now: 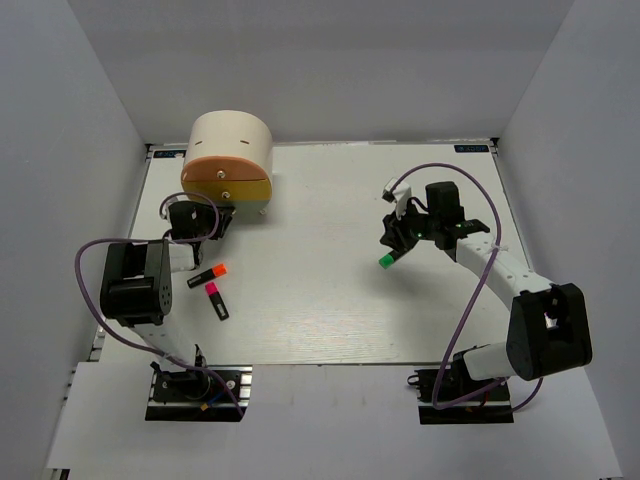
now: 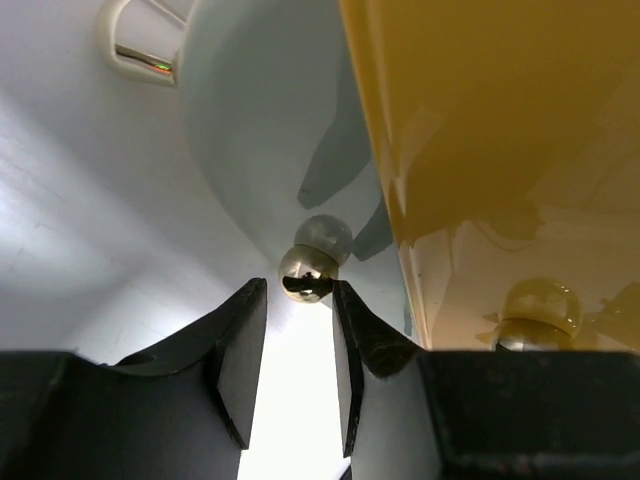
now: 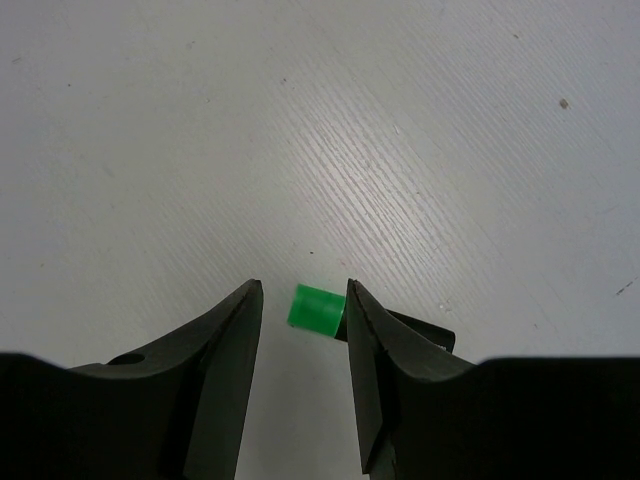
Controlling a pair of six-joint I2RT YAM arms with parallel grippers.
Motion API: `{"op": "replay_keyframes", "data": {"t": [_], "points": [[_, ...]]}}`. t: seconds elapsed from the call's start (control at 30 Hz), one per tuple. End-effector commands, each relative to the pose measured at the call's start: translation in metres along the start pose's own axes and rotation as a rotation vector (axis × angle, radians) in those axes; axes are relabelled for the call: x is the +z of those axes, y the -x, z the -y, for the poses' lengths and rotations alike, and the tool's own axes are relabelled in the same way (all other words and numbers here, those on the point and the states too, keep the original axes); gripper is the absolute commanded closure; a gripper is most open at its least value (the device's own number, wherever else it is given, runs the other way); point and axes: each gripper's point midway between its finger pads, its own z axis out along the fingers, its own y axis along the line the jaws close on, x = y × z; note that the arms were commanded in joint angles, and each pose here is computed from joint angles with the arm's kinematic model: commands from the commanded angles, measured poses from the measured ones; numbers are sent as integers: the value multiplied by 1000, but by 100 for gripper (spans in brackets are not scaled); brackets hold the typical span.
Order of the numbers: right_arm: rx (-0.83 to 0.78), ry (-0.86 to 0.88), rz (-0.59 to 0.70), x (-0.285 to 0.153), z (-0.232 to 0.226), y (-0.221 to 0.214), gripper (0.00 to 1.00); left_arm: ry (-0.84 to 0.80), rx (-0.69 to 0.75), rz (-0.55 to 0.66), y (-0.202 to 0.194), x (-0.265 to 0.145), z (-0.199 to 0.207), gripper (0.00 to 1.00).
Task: Sort the stationery into containers
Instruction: Open the drawer in the storage box.
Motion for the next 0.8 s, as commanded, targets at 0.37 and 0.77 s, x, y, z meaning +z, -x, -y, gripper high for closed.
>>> {"op": "replay_keyframes", "data": {"t": [0.37, 0.77], "points": [[-24, 5, -13, -3, 3, 5, 54, -59, -19, 15, 3, 6, 4, 64], [-25, 7, -16, -4, 4, 4, 54, -70, -26, 8, 0, 9, 0, 61]]}}
